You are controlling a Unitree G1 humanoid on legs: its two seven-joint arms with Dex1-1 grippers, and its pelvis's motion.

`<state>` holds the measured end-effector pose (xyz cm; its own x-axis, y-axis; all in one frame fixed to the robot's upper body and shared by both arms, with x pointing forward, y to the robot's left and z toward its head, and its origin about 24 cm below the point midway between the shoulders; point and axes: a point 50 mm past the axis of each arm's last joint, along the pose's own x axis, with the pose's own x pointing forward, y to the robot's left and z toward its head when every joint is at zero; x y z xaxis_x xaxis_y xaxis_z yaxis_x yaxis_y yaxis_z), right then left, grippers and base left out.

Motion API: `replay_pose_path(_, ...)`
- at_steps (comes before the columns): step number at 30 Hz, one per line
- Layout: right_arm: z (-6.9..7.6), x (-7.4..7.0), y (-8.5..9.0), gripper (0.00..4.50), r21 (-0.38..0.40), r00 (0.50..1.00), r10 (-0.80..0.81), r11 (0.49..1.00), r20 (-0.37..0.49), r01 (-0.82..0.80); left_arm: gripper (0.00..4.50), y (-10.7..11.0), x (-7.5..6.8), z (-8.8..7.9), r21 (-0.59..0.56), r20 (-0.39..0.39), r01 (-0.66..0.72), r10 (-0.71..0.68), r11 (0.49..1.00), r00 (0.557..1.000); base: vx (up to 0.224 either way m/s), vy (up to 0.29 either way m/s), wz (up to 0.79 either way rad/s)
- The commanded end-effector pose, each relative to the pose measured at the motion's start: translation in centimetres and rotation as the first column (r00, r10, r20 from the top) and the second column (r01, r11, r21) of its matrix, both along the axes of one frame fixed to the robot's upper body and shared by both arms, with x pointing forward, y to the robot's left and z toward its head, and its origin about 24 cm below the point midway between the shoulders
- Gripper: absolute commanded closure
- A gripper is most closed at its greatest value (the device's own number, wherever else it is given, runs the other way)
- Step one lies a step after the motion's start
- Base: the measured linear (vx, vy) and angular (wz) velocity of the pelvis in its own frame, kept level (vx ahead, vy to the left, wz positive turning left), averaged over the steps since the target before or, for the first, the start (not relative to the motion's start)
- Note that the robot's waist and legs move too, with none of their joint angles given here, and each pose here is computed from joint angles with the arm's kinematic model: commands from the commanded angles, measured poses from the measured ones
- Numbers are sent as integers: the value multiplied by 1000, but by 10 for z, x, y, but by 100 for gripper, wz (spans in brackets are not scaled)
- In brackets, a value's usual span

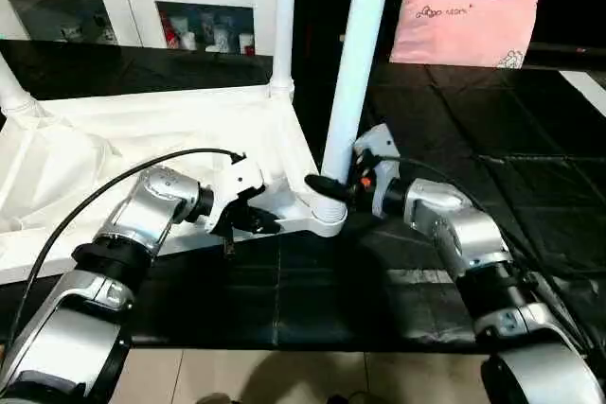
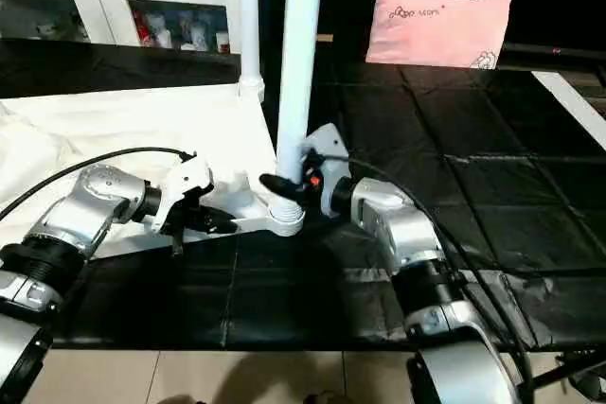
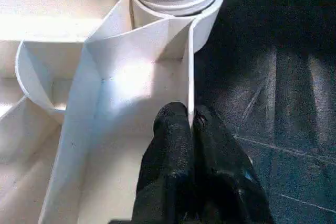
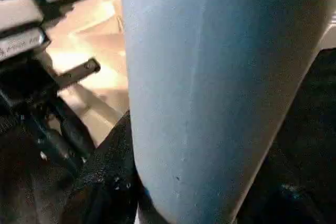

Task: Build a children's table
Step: Insert table leg to table base

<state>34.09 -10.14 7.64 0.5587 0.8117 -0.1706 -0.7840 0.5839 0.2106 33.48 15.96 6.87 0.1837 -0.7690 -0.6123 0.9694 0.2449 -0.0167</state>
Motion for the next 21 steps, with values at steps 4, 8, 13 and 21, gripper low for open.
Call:
replay_pose_path(4, -12, 1, -20, 259, 101, 988, -112, 987, -105, 122, 450, -8, 5, 10, -49, 26, 5, -4, 999, 1000, 0, 0, 0)
replay_pose_path(8, -21, -5, -25, 259, 120, 985, -131, 982, -115, 144, 450, -8, 8, 12, -69, 27, -20, 21, 997, 999, 0, 0, 0)
replay_pose_path(13, -47, -25, -29, 259, 149, 980, -148, 975, -131, 167, 450, -9, 12, 13, -78, 34, -44, 47, 996, 998, 0, 0, 0)
replay_pose_path(21, -63, -44, -36, 259, 93, 988, -144, 984, -61, 149, 450, -9, 15, 13, -75, 42, -69, 73, 995, 996, 0, 0, 0)
